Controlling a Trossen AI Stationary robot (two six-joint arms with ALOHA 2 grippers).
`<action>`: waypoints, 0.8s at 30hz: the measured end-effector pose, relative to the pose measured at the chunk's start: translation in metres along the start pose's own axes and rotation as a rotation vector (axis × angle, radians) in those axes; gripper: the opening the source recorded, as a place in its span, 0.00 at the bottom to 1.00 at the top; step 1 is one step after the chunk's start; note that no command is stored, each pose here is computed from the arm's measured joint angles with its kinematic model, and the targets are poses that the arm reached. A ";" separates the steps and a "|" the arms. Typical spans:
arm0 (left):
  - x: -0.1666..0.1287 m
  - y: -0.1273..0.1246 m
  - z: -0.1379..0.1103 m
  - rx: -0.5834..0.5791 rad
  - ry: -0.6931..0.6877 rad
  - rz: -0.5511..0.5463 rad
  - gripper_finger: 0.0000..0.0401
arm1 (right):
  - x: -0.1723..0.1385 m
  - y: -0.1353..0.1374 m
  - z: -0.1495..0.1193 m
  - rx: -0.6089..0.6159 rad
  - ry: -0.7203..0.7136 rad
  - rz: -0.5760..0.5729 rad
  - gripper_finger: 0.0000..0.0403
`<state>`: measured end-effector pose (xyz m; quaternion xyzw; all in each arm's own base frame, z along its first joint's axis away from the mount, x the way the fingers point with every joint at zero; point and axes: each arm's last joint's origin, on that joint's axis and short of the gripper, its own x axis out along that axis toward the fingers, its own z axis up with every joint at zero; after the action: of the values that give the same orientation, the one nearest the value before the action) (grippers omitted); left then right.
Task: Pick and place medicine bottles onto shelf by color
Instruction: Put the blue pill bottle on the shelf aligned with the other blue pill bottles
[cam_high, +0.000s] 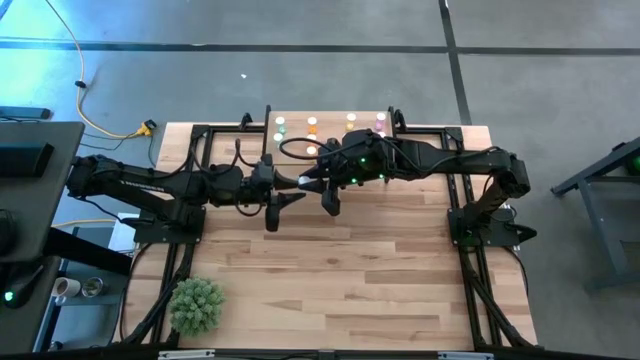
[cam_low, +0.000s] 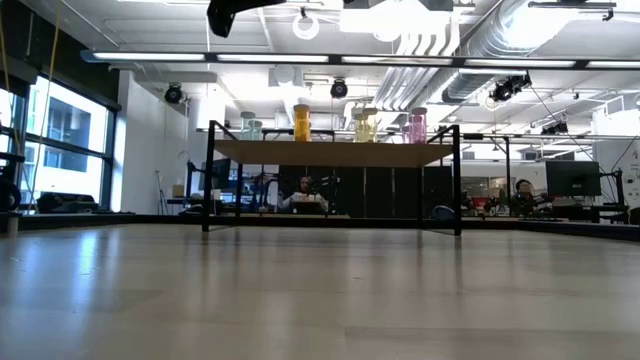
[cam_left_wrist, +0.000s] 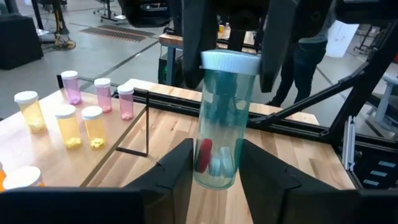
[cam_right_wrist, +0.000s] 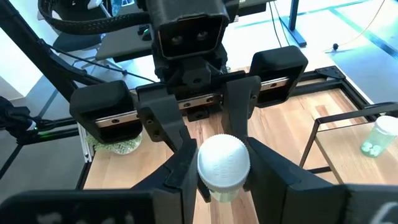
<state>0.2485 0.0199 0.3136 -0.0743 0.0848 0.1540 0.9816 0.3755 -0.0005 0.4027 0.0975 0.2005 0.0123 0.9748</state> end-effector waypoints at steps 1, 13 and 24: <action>0.000 0.000 0.000 0.007 0.000 -0.001 0.27 | 0.000 0.000 0.000 0.000 0.000 0.001 0.25; 0.000 0.000 0.000 0.020 0.000 -0.003 0.22 | 0.000 0.000 0.000 0.003 0.001 0.003 0.30; -0.003 0.001 0.002 0.014 -0.011 0.007 0.22 | -0.001 -0.004 0.003 0.021 -0.025 -0.038 0.31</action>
<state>0.2455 0.0200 0.3162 -0.0663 0.0806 0.1573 0.9820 0.3758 -0.0048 0.4046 0.1039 0.1903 -0.0097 0.9762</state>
